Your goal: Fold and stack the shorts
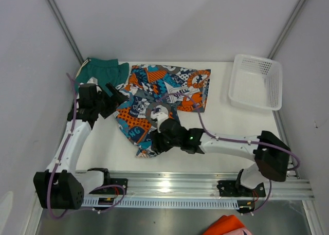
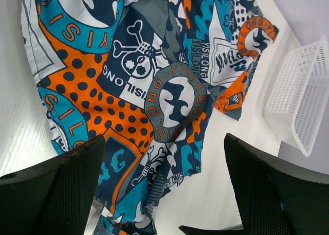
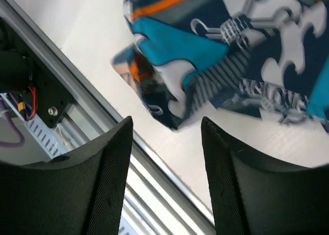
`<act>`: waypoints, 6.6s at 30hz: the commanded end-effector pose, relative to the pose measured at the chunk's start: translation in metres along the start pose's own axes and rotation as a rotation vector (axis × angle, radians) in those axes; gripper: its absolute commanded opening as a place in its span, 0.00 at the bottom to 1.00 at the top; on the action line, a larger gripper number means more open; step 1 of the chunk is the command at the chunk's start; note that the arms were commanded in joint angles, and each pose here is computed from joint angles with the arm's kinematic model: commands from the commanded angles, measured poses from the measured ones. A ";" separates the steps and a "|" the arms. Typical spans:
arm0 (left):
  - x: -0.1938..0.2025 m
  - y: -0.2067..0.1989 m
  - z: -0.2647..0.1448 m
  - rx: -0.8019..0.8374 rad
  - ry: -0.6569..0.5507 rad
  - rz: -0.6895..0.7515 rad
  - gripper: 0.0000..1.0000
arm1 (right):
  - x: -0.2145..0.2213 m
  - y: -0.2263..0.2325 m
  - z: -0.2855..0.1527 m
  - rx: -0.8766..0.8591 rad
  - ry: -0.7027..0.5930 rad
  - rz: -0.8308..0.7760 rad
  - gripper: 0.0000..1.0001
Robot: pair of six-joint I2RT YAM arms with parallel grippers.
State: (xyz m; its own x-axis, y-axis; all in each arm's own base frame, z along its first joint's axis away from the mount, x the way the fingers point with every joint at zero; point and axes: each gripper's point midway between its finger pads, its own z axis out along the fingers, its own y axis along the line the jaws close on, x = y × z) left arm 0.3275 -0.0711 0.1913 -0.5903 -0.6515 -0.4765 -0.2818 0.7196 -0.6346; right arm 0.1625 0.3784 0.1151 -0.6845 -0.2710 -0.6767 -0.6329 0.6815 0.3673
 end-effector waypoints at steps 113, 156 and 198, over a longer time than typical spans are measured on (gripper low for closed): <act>0.005 0.139 0.150 -0.059 0.042 -0.230 0.00 | 0.044 -0.033 -0.017 0.554 -0.064 0.070 0.48; 0.004 0.139 0.149 -0.036 0.027 -0.233 0.00 | -0.011 -0.161 -0.017 -0.013 -0.343 0.816 0.69; 0.002 0.138 0.149 -0.031 0.019 -0.232 0.00 | 0.003 -0.201 -0.005 0.081 -0.504 0.982 0.47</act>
State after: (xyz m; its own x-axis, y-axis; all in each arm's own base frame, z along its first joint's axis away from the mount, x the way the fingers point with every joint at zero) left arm 0.4025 -0.0155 0.0157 -0.5343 -0.7916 -0.2965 -0.4214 0.5535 -0.7184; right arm 0.2732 0.2437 0.0346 -0.7021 0.6510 -0.2885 0.1469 0.5289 0.8359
